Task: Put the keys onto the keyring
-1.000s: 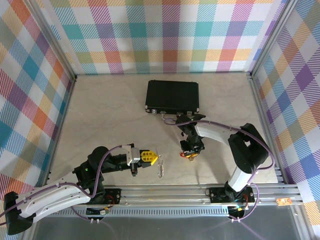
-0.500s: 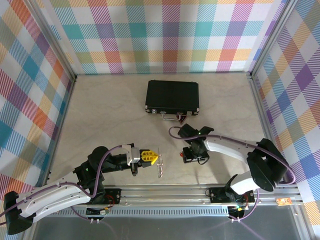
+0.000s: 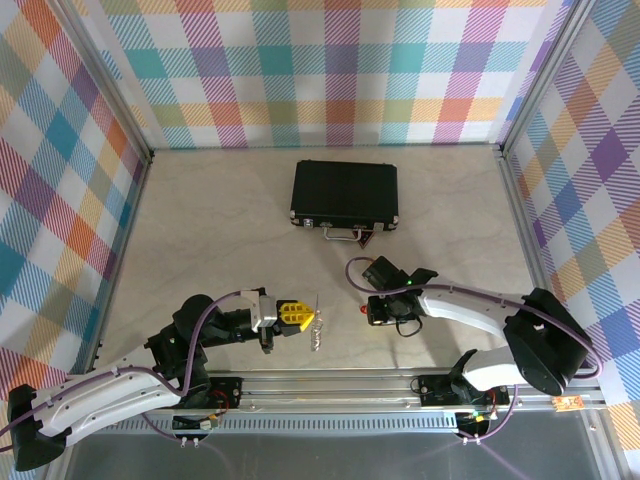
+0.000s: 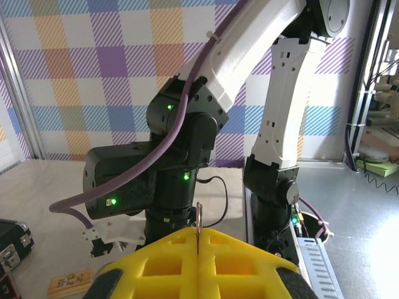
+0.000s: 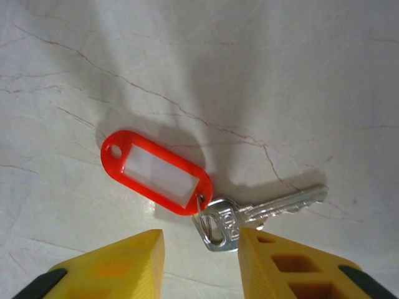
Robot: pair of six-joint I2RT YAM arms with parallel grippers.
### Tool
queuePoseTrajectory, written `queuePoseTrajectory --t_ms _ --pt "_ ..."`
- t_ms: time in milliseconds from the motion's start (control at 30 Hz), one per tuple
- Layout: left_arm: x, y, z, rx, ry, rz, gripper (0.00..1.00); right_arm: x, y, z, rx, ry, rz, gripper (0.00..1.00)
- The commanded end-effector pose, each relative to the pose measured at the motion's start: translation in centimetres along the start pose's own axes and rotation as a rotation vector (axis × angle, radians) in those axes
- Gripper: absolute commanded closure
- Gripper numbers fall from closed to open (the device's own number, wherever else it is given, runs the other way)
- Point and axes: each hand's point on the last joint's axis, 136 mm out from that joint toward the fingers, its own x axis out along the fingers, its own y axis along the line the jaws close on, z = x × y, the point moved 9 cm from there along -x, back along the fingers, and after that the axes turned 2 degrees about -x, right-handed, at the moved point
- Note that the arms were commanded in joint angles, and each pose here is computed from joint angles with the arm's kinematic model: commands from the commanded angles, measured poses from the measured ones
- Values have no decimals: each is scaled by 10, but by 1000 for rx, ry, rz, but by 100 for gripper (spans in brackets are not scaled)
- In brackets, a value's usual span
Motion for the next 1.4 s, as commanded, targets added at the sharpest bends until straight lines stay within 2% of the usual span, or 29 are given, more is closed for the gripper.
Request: queuePoseTrajectory --t_ms 0,800,1100,1367 --pt "-2 -5 11 21 -77 -33 100 1 2 2 -5 -49 16 67" --pt "-5 -4 11 26 -89 -20 100 -3 4 3 -36 -7 -65 94" --pt "-7 -2 10 51 -56 26 100 -13 12 -1 -87 334 -208 97" --pt "-19 2 13 85 -86 128 100 -13 19 5 -173 493 -250 96"
